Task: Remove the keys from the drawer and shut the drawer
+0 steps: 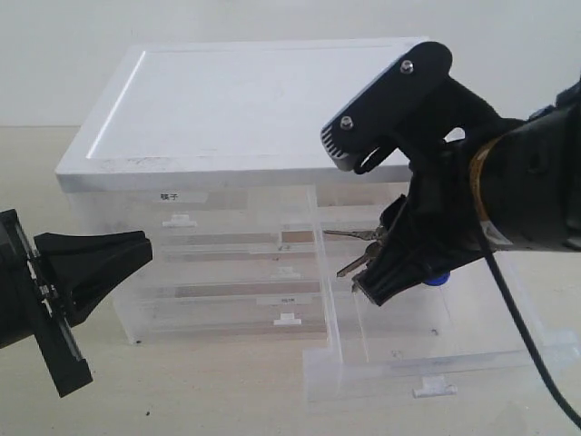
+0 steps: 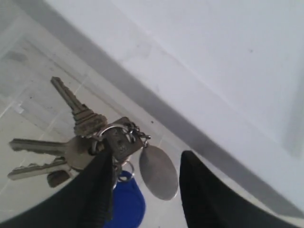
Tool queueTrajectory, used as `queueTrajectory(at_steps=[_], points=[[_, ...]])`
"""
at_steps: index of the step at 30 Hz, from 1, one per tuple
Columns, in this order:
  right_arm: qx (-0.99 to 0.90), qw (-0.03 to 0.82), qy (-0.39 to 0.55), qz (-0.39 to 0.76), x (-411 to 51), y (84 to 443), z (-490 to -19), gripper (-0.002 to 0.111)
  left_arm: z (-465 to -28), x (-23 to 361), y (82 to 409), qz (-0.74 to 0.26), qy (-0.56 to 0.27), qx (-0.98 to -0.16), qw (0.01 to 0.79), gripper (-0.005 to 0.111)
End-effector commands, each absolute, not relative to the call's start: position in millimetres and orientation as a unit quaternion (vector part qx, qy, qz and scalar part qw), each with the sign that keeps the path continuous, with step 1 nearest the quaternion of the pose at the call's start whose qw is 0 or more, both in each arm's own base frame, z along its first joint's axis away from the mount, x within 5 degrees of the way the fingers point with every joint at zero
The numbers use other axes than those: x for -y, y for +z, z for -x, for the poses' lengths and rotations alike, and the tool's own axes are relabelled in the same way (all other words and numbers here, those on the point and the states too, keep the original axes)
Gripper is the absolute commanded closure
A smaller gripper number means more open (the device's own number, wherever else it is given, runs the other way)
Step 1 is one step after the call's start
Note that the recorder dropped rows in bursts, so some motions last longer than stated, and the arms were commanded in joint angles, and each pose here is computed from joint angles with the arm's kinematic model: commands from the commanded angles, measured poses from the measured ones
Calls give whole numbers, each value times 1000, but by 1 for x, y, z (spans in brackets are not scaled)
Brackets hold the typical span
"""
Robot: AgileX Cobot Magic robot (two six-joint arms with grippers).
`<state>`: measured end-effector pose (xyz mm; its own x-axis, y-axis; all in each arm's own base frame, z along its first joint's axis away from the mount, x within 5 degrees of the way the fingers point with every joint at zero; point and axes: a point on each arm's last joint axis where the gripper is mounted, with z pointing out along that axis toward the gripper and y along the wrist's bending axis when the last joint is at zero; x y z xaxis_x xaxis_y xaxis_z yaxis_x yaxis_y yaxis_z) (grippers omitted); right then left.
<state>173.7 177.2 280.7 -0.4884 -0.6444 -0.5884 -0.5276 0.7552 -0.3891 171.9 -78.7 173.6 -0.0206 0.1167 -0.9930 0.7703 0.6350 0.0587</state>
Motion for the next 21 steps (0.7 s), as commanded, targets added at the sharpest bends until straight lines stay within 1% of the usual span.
queueTrajectory(at_steps=[1, 6, 8, 9, 11, 13, 19, 21], points=[[-876, 356, -21, 325, -182, 273, -178, 68, -173, 79, 175, -329, -274, -662, 615, 102], [-876, 360, -21, 321, -185, 269, -182, 68, -173, 79, 175, -329, -274, -662, 615, 102], [-882, 361, -27, 302, -187, 264, -186, 66, -173, 79, 175, -328, -275, -662, 615, 102], [-882, 364, -32, 300, -188, 262, -188, 63, -172, 80, 175, -329, -275, -662, 615, 102], [-887, 357, -45, 291, -190, 256, -191, 51, -172, 80, 174, -335, -277, -660, 613, 102], [-888, 348, -61, 295, -191, 254, -193, 44, -171, 80, 174, -336, -278, -660, 611, 102], [-887, 353, -45, 293, -196, 256, -195, 45, -171, 80, 174, -334, -280, -661, 611, 102], [-896, 341, -41, 283, -195, 253, -193, 45, -171, 80, 174, -334, -280, -661, 611, 102]])
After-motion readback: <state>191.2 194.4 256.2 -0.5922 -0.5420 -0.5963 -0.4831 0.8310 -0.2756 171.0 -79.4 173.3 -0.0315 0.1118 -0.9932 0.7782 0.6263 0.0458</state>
